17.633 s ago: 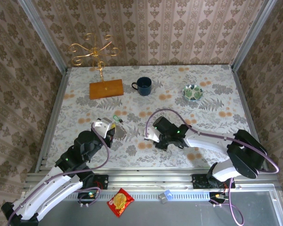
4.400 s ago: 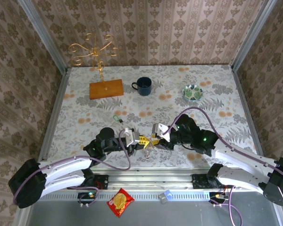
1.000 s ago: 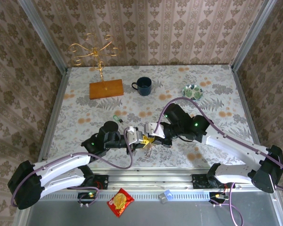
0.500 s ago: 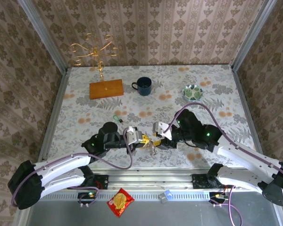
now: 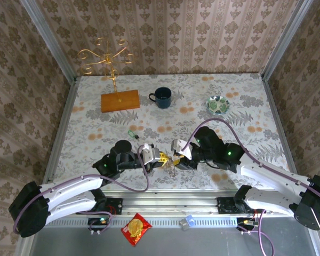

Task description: Put the keys on the keyring

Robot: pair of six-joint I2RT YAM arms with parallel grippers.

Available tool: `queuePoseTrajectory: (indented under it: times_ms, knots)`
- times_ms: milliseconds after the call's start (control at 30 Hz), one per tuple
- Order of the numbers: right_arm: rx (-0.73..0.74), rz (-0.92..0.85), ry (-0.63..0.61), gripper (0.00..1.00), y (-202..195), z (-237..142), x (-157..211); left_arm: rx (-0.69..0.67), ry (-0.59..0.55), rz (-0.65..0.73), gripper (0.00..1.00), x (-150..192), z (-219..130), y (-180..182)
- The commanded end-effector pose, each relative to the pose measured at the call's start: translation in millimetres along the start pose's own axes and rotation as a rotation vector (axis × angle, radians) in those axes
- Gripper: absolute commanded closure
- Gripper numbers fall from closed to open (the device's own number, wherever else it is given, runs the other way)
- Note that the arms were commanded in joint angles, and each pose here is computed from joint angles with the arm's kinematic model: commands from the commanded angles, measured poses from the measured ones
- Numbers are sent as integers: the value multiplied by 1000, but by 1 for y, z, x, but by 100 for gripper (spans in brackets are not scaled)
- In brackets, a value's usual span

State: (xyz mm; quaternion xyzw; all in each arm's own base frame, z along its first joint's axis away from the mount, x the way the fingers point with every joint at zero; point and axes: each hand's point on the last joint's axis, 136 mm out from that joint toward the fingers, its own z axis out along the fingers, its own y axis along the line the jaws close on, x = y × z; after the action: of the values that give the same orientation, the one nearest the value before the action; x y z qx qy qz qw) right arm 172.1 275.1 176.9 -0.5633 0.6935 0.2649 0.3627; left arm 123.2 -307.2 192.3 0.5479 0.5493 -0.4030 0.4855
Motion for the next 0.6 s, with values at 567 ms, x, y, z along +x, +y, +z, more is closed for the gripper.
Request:
queuePoseTrajectory:
  times_ms: [567]
  knots:
    - [16, -18, -33, 91, -3, 1, -10, -26, -103, 5, 100, -21, -4, 2]
